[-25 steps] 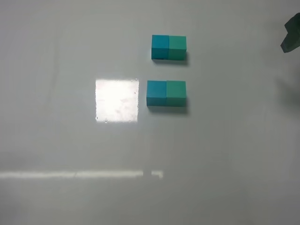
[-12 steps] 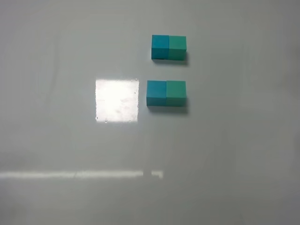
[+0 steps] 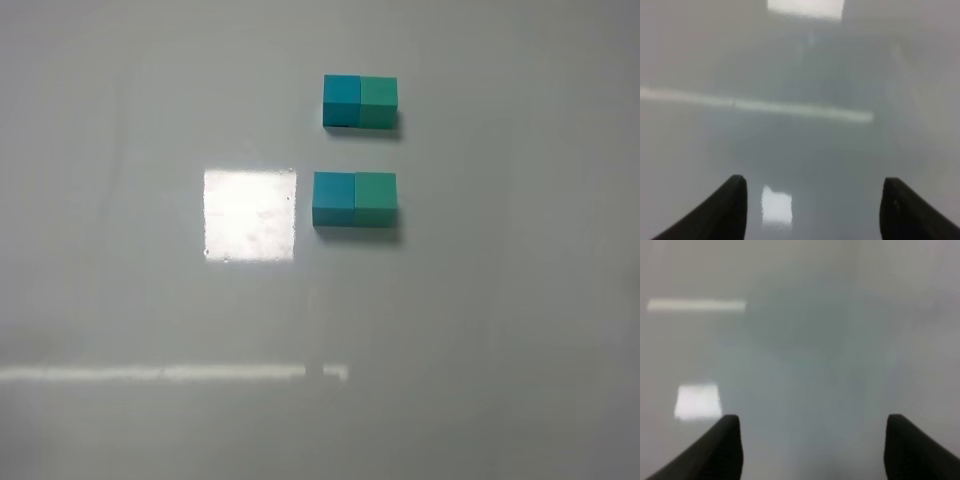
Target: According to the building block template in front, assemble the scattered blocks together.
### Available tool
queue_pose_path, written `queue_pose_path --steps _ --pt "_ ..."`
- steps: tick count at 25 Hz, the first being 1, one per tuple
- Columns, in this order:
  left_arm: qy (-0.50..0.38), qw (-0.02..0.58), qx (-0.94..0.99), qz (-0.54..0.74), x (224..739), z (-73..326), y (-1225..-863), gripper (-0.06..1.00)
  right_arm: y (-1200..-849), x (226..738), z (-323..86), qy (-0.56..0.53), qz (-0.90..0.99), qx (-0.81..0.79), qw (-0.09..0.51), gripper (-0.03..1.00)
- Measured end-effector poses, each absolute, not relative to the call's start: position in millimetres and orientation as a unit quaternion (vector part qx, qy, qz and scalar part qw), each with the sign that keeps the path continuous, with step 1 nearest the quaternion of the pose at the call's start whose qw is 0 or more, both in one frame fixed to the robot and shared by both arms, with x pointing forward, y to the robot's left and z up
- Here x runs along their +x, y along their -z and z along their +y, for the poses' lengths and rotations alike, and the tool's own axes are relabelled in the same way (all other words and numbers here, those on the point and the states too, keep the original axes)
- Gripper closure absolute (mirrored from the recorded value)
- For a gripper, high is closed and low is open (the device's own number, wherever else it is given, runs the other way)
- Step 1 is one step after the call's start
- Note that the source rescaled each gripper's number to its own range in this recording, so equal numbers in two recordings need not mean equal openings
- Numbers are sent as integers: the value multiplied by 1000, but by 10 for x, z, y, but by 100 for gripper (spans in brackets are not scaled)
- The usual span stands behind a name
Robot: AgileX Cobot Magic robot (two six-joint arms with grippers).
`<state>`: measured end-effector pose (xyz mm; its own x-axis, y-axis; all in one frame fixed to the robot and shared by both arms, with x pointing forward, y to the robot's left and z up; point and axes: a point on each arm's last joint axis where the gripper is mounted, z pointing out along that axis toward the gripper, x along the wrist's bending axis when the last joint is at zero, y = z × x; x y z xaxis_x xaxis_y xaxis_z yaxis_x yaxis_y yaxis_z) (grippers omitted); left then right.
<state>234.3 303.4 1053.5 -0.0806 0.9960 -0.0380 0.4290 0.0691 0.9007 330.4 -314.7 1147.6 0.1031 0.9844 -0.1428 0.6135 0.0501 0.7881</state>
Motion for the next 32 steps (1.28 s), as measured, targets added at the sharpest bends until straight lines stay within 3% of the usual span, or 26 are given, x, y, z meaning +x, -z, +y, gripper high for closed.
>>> queue_pose_path --steps 11,18,32 --pt "-380 373 566 629 2343 3034 -10535 43 -10795 2617 -3014 -341 598 624 370 45" --pt "-380 373 566 629 2343 3034 -10535 43 -10664 2351 -3002 -372 580 602 403 45" --pt "-380 373 566 629 2343 3034 -10535 43 -10541 2334 -3021 -355 591 606 397 45"
